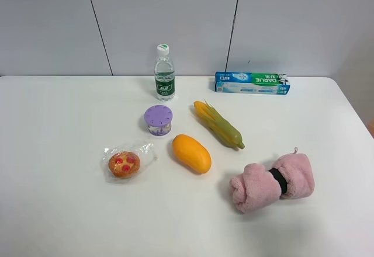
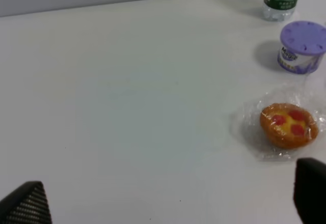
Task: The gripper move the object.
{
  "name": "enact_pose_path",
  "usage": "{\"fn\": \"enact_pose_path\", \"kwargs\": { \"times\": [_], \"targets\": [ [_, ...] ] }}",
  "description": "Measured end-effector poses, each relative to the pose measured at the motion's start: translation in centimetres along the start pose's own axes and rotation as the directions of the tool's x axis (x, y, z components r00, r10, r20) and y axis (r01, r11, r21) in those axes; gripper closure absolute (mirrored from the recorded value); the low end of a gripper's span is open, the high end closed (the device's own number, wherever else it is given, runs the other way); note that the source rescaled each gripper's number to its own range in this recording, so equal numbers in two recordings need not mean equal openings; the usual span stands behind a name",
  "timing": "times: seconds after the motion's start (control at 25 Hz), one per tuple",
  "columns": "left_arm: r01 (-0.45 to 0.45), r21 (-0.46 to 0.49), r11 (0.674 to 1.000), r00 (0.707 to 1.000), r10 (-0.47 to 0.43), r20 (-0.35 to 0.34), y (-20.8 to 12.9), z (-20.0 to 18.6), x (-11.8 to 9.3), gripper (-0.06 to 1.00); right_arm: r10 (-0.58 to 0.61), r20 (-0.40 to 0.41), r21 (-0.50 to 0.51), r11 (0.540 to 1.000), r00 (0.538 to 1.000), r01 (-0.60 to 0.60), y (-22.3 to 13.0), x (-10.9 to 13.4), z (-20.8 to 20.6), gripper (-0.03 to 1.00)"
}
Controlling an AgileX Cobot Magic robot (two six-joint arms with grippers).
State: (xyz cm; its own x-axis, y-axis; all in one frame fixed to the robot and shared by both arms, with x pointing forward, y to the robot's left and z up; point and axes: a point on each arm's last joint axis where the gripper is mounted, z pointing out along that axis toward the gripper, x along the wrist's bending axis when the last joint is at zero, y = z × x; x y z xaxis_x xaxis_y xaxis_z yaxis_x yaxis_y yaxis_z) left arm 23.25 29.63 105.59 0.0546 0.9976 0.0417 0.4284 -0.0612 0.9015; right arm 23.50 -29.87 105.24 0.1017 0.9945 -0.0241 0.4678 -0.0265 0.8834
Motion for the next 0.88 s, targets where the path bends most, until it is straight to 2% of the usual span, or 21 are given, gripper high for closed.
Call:
{"fn": "enact_pose_path", "kwargs": {
  "times": [0.88],
  "targets": [
    [0.0, 0.0, 1.0, 1.0, 0.0, 0.0, 0.0, 0.0, 0.0, -0.06, 0.0, 0.0, -0.009, 1.0, 1.0, 0.0, -0.11, 0.0, -0.12, -0.03]
  ]
}}
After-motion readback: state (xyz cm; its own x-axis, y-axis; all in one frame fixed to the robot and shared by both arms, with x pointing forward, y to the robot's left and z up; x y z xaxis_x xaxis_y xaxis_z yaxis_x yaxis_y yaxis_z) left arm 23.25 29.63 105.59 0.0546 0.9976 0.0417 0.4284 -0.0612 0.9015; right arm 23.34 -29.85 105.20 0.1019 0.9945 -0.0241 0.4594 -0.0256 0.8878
